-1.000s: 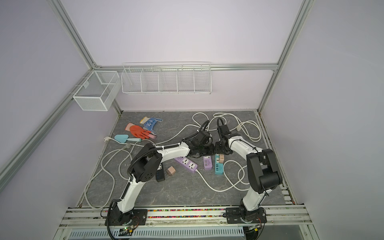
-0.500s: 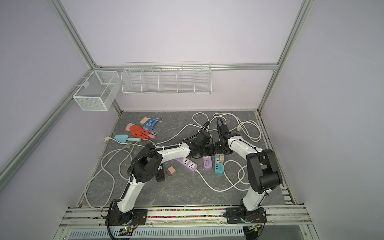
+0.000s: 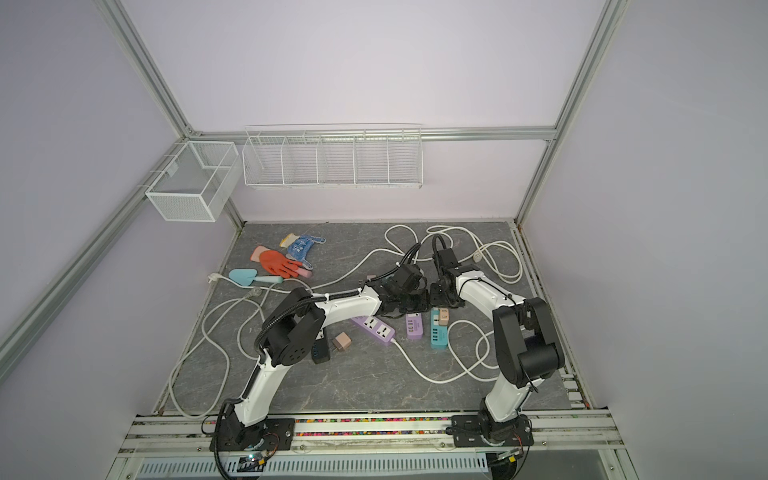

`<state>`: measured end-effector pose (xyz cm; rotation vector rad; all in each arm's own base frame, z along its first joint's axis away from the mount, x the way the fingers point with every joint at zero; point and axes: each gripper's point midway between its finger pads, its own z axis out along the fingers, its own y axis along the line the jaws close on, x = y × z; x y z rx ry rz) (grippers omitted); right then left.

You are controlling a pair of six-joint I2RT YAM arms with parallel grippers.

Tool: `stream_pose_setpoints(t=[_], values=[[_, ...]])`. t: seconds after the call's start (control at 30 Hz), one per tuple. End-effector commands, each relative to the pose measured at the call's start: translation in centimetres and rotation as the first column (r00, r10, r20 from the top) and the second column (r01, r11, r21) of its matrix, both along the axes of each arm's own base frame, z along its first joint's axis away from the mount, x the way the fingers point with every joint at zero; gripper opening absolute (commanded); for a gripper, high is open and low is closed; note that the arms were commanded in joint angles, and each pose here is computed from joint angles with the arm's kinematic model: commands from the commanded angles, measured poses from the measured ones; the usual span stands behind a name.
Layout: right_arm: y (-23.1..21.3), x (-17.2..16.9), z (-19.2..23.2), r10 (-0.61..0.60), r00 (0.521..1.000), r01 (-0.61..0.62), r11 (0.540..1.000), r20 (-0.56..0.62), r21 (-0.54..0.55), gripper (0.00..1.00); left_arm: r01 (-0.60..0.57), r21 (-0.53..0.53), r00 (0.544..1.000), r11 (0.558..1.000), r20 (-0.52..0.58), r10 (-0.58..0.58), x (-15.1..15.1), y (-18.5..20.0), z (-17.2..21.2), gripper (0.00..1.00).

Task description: Pull the plug off the socket

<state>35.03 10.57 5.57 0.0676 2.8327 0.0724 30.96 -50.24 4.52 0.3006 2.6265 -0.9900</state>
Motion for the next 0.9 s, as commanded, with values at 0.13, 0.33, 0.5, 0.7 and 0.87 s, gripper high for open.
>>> stream_pose_setpoints(t=[0.13, 0.33, 0.5, 0.7, 0.87], values=[[1.1, 1.3, 1.6, 0.026, 0.999, -0.026, 1.000, 0.040, 0.013, 0.20, 0.036, 0.269, 0.990, 0.963, -0.139, 0.002, -2.8, 4.0, -8.6, 0.26], [1.1, 1.4, 1.1, 0.019, 0.999, -0.020, 1.000, 0.031, 0.016, 0.20, 0.044, 0.262, 0.988, 0.964, -0.155, -0.003, -2.9, 3.5, -9.0, 0.26], [1.4, 1.3, 0.3, 0.014, 1.000, -0.014, 0.999, 0.019, 0.035, 0.20, 0.061, 0.169, 0.984, 0.984, -0.173, -0.032, -3.3, 1.8, -7.9, 0.27], [1.6, 0.9, -0.6, 0.011, 1.000, -0.011, 0.999, -0.001, 0.042, 0.18, 0.039, 0.071, 0.989, 0.997, -0.146, -0.028, -3.1, 0.2, -5.3, 0.28], [1.6, 0.8, -0.7, 0.010, 1.000, -0.010, 0.999, -0.006, 0.042, 0.18, 0.020, 0.006, 0.989, 1.000, -0.148, -0.019, -3.1, -0.5, -4.5, 0.28]])
